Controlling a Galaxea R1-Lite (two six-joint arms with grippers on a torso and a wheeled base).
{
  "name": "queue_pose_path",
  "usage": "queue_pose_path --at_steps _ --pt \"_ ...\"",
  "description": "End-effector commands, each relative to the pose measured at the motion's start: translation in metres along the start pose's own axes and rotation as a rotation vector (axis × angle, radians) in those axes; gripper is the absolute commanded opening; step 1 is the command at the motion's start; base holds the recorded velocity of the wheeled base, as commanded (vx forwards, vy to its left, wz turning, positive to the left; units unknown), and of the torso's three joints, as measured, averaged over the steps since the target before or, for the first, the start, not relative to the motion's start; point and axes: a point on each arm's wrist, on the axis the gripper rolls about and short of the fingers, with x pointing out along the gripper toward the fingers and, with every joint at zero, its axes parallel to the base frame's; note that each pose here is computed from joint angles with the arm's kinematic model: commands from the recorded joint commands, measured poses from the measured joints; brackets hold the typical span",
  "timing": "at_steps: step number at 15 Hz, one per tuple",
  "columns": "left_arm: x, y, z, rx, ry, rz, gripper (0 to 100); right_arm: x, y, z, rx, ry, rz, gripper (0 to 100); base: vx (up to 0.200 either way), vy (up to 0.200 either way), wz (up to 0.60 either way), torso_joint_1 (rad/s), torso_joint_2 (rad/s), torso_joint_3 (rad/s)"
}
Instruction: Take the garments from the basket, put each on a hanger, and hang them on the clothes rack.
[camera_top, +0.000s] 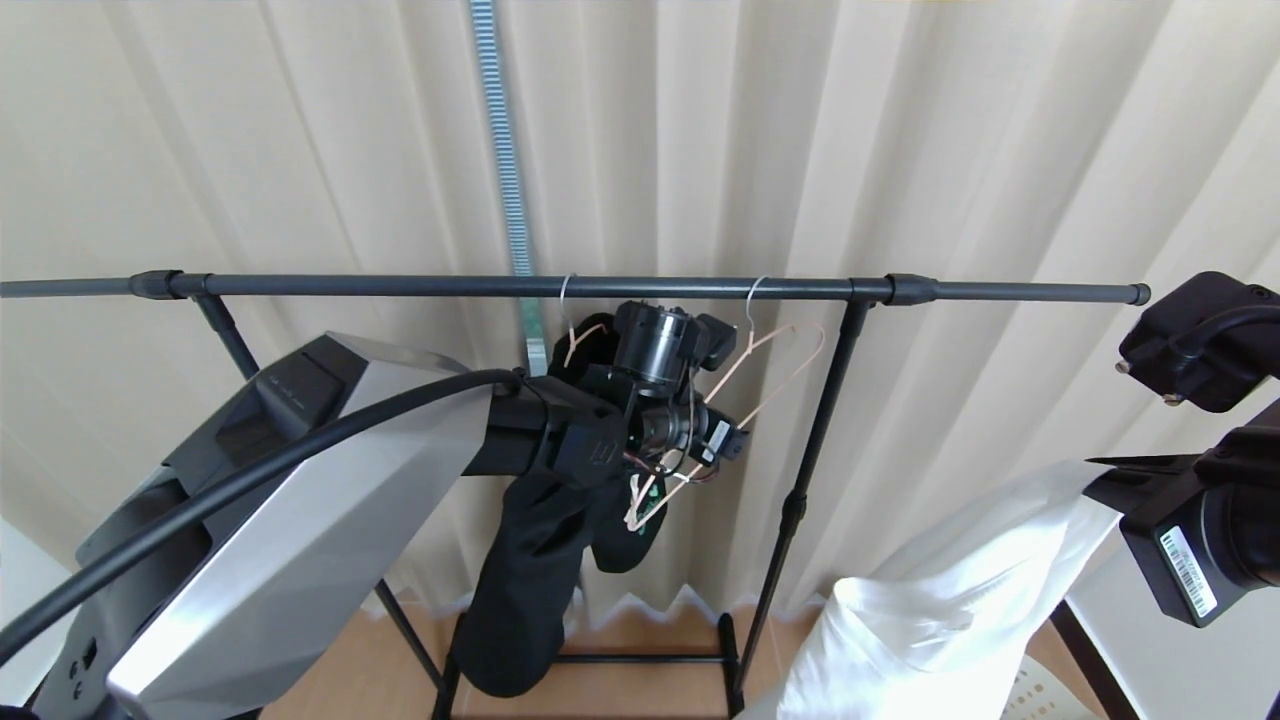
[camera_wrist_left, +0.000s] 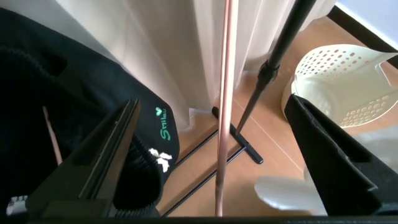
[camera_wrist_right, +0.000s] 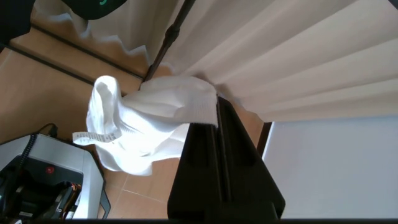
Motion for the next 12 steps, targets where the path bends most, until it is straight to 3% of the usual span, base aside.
queue_pose_path --at_steps 1,6,7,12 --pt "0.008 -0.0013 -0.0034 0.0 0.004 -0.001 100 0.0003 0.0002 0.0 -0.001 0.001 0.0 0 0.0 0.0 0.0 0.0 0.0 0.0" --pt "0.0098 -0.0017 -0.0048 0.002 0.009 -0.001 100 0.0006 0.0005 0.0001 -0.002 0.002 0.0 0 0.0 0.0 0.0 0.0 0.0 0.0" --pt "0.0098 -0.0017 -0.0048 0.002 0.009 -0.001 0 0.0003 0.0002 0.0 -0.001 0.001 0.0 0 0.0 0.0 0.0 0.0 0.0 0.0" --pt "0.0079 -0.0021 -0.0039 0.007 0.01 -0.001 0 -0.0005 -0.0003 -0.0001 -0.001 -0.002 0.0 0 0.0 0.0 0.0 0.0 0.0 0.0"
